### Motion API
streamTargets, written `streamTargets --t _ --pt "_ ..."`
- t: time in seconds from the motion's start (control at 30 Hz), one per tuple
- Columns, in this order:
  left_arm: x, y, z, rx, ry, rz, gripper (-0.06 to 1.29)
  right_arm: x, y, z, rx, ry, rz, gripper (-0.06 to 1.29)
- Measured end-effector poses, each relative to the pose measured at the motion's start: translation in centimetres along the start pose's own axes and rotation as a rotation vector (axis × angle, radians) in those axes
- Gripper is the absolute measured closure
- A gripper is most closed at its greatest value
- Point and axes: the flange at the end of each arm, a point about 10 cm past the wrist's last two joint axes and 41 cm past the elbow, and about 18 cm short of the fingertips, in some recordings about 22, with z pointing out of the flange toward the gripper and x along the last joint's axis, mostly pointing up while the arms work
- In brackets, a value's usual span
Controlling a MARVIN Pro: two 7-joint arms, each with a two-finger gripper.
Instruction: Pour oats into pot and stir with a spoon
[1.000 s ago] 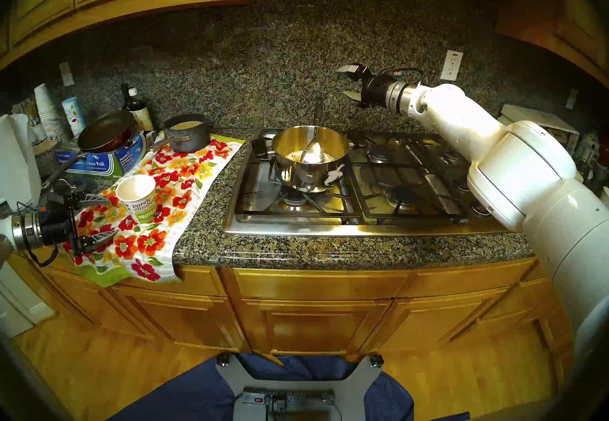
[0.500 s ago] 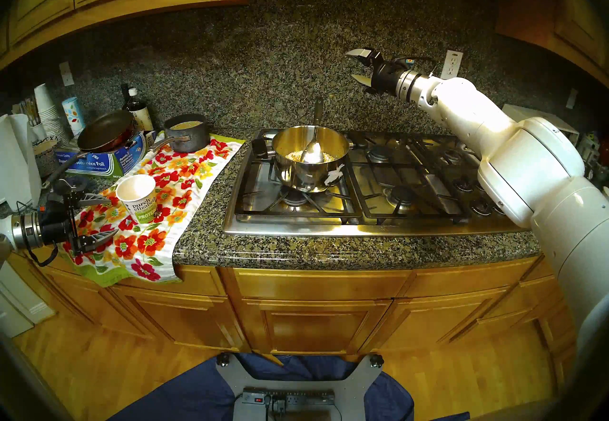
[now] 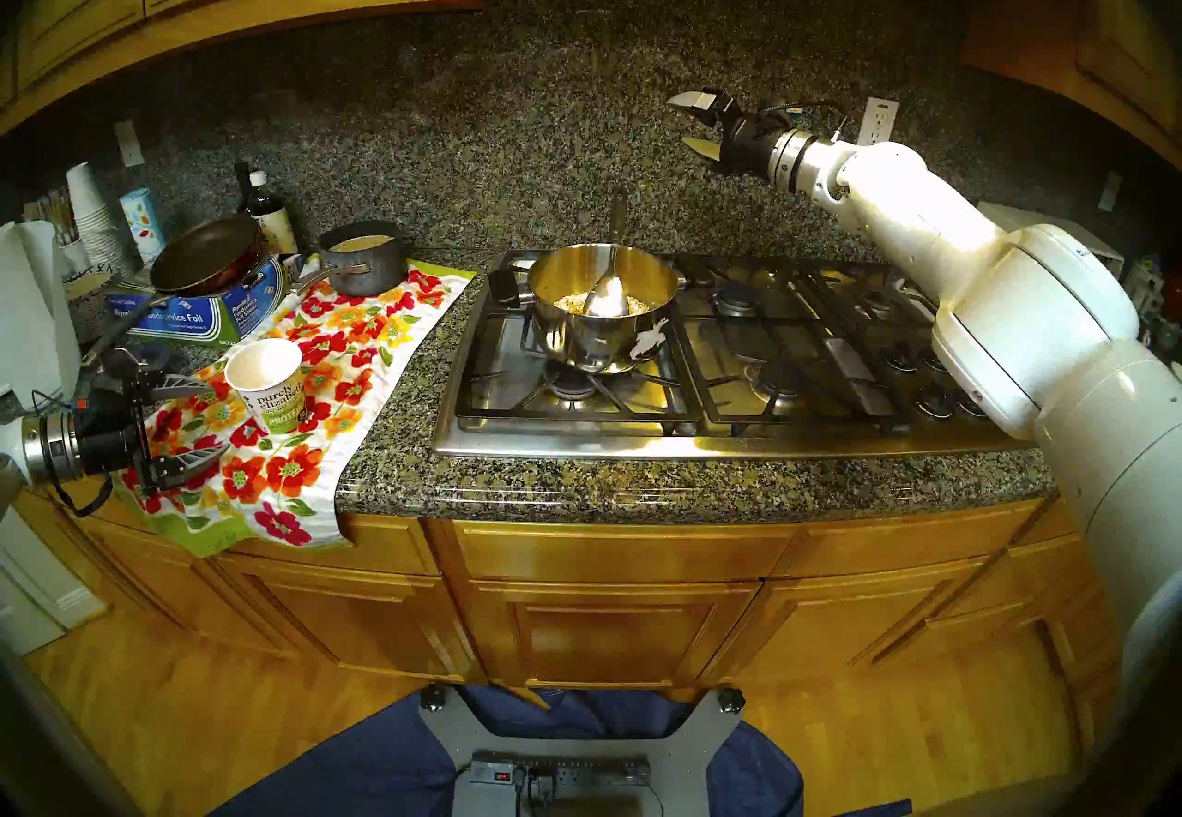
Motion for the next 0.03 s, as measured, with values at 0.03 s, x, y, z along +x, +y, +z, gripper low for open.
streamTargets --t 0.03 --pt "0.00 0.00 0.00 0.000 0.000 0.000 0.00 0.00 0.00 0.00 0.000 0.000 0.000 0.00"
